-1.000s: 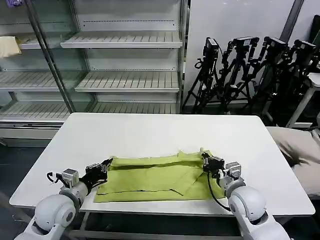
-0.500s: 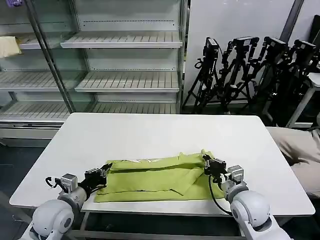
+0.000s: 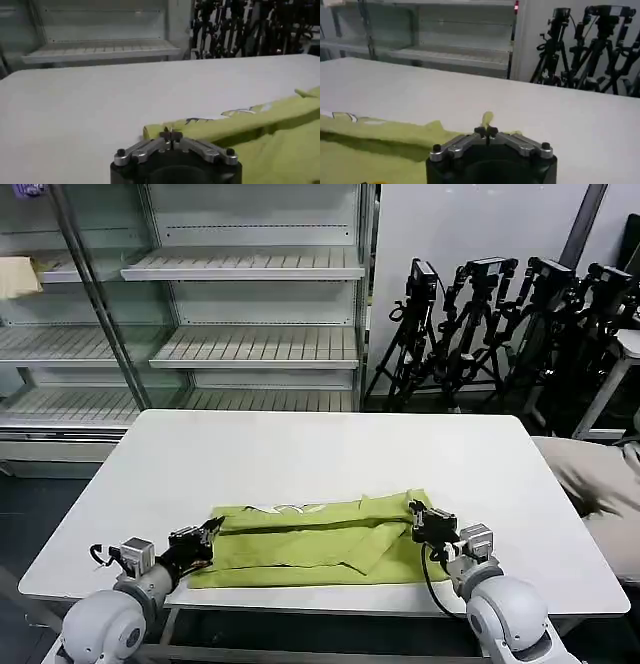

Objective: Fold and organize the clothes.

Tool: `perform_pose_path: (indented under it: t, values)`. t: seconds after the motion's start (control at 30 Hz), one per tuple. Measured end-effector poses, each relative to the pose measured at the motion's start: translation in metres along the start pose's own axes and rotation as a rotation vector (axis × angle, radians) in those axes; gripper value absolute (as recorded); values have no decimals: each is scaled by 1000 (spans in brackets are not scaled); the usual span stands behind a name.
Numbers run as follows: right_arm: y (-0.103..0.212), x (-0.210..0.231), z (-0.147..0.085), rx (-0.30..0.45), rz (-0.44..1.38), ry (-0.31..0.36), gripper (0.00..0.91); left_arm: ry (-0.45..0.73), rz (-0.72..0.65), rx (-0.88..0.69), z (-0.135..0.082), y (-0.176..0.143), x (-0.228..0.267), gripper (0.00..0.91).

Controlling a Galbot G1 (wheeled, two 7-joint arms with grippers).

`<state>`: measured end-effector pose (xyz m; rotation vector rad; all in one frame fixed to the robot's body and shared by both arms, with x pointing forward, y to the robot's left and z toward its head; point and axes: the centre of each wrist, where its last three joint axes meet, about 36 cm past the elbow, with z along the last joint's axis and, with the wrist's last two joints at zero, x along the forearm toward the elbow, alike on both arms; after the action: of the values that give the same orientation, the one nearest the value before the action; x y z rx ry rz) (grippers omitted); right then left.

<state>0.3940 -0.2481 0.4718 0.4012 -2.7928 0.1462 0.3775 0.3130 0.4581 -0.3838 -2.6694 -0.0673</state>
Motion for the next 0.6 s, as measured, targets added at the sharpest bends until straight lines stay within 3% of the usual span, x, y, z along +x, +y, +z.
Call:
perform_pose_path:
  t: [0.6]
  values:
    - [-1,9,2,4,-5,7,0,3,5,-10,1,-2,11,20]
